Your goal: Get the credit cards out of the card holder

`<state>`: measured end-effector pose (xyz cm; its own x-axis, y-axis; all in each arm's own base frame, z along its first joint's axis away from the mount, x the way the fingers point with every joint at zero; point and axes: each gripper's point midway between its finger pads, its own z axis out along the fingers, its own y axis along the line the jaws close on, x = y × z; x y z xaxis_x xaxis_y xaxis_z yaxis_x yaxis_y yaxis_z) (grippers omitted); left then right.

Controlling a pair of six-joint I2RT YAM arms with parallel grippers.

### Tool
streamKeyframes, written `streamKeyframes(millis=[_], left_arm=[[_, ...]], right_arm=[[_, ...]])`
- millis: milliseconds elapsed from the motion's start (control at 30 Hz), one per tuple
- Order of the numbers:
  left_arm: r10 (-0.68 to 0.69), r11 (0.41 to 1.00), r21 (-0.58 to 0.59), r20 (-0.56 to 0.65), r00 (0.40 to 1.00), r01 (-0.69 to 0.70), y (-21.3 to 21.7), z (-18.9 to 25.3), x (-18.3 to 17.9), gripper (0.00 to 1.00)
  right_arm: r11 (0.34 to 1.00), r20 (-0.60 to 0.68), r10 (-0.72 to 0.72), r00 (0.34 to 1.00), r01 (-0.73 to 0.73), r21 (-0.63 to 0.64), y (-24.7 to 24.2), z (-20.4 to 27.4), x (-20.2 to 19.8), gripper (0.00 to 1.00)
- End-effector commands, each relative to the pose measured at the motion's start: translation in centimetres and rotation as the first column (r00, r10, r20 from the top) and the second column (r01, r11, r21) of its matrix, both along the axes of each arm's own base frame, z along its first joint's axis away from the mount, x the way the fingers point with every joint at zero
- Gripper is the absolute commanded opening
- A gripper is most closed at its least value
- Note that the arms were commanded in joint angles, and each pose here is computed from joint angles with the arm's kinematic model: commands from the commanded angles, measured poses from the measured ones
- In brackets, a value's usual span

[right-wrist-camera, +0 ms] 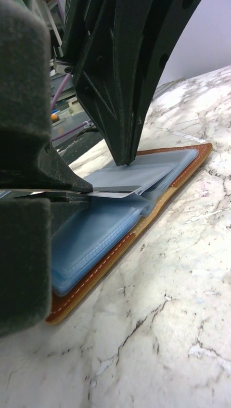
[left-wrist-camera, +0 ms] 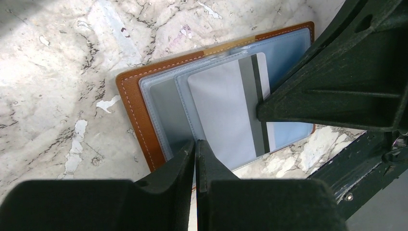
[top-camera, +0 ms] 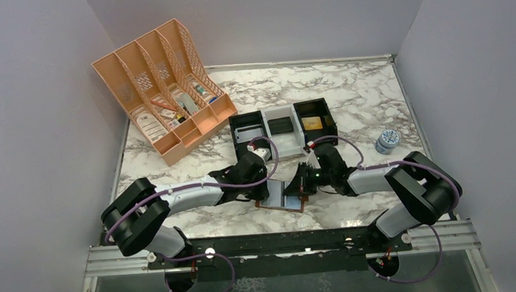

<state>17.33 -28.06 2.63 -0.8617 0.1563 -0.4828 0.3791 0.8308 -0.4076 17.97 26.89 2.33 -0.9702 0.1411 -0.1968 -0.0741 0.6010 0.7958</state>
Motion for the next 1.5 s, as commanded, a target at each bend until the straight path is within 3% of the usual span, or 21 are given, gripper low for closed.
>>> streamKeyframes(millis=[0, 567, 700, 1000, 1133, 1333, 1467], left_arm=[[0.004, 0.996, 0.088, -0.044, 0.999, 0.0, 1.8, -1.9, -1.0, 0.1], [-0.004, 0.997, 0.073, -0.04, 0.999, 0.006, 1.2, -1.5, -1.0, 0.09], [-0.005, 0.999, 0.047, -0.025, 1.0, 0.006, 0.6, -0.6, -0.7, 0.1], [-0.123, 0.978, -0.159, 0.097, 0.988, 0.137, -5.9, 5.9, -0.5, 0.32], [-0.139, 0.985, -0.099, 0.053, 0.989, 0.144, -6.4, 3.4, -0.8, 0.29], [-0.059, 0.996, 0.061, -0.011, 0.998, 0.06, -3.3, -0.8, -1.3, 0.2], [-0.032, 0.994, 0.1, -0.015, 0.999, 0.033, -1.8, -1.4, -1.6, 0.19]], right_arm=[[0.999, -0.017, 0.031, 0.999, -0.032, -0.037, -1.1, -0.7, -0.6, 0.01], [0.997, -0.048, 0.068, 0.997, -0.066, 0.035, -2.0, 0.8, -1.1, 0.04], [0.999, -0.044, 0.041, 0.998, -0.041, -0.001, -2.5, 0.4, -0.9, 0.03], [0.998, -0.067, 0.055, 0.996, -0.052, 0.039, -2.1, 0.0, -1.2, 0.04], [0.998, -0.07, 0.056, 0.996, -0.054, 0.03, -2.1, -0.1, -1.1, 0.04], [0.999, -0.053, 0.048, 0.997, -0.048, -0.003, -2.5, 0.0, -0.8, 0.06], [0.999, -0.051, 0.052, 0.997, -0.052, 0.003, -2.5, 0.1, -0.9, 0.06]])
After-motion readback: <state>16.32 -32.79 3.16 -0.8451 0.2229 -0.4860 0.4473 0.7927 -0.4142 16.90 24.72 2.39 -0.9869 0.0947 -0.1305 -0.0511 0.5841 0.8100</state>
